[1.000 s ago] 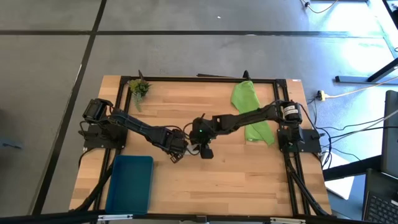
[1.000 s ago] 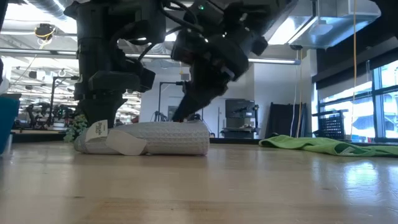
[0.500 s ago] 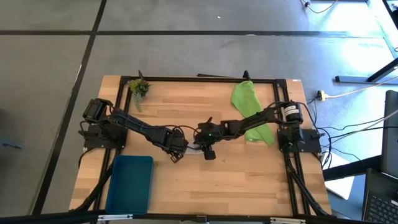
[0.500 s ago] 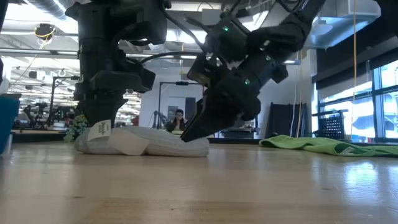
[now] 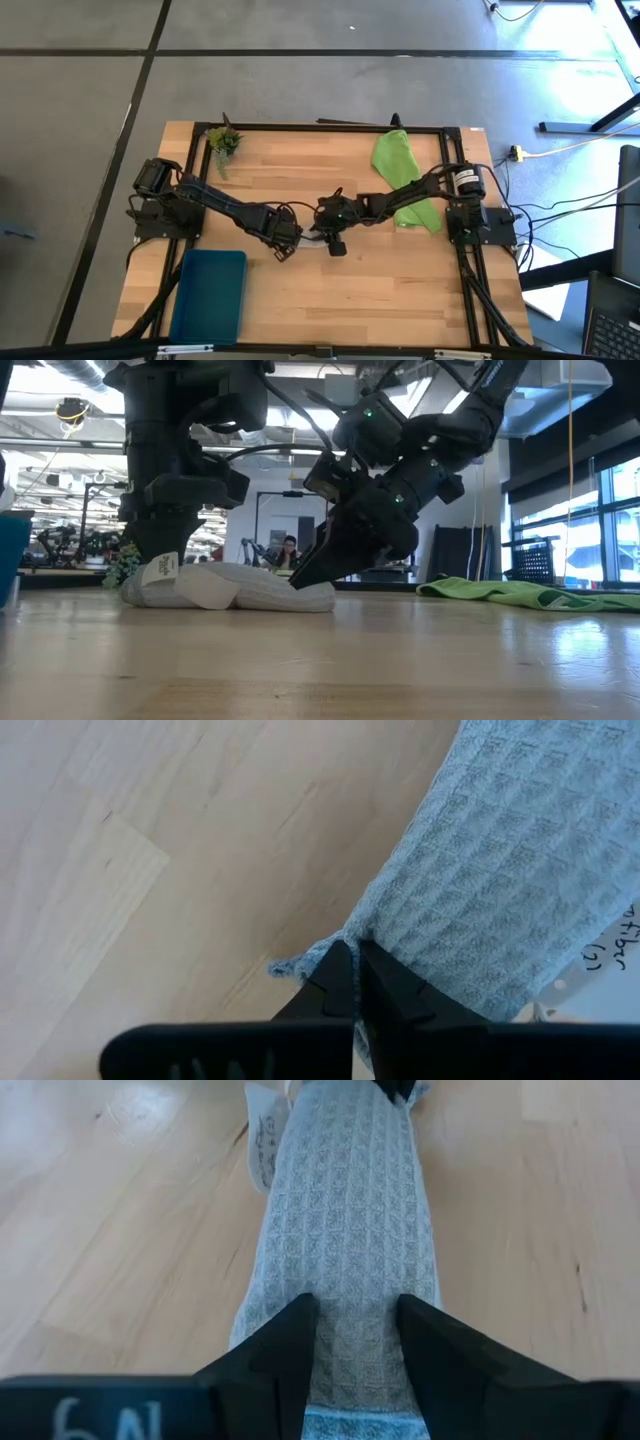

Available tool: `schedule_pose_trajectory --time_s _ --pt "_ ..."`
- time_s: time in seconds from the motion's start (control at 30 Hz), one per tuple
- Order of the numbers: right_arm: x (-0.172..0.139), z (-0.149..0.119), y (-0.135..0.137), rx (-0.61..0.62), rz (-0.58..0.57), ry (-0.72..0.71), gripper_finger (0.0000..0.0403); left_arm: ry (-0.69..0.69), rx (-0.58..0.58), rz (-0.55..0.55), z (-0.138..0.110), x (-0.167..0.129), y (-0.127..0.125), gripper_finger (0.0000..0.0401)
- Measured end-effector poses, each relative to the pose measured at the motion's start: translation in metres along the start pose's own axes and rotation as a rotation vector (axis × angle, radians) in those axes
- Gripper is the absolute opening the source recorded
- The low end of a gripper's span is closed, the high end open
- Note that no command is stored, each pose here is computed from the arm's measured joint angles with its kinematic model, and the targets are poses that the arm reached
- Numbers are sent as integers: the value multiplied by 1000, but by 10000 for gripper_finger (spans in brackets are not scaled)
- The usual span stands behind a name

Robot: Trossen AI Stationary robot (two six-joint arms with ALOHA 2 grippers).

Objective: Roll microfiber towels into tight, uniform cylinder then place into a basket
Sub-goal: Roll the gray towel

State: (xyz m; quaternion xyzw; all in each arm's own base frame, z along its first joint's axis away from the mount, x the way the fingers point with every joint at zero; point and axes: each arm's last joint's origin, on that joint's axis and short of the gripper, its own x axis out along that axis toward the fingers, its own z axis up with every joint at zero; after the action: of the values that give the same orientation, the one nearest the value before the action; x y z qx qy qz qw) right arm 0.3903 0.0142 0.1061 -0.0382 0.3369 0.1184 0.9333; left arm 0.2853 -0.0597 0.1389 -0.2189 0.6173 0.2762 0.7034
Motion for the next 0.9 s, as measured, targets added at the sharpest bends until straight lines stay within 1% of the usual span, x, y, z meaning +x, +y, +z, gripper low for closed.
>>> schedule_pose_trajectory --time_s 0.2,0.57,0.9 --pt "1 6 -1 -3 -6 -44 149 0 0 -1 0 0 0 0" --pt "1 7 -1 -8 -5 -57 149 0 -2 -2 0 0 0 0" --pt "1 8 -1 -12 -3 -63 149 29 0 -20 -1 0 -1 0"
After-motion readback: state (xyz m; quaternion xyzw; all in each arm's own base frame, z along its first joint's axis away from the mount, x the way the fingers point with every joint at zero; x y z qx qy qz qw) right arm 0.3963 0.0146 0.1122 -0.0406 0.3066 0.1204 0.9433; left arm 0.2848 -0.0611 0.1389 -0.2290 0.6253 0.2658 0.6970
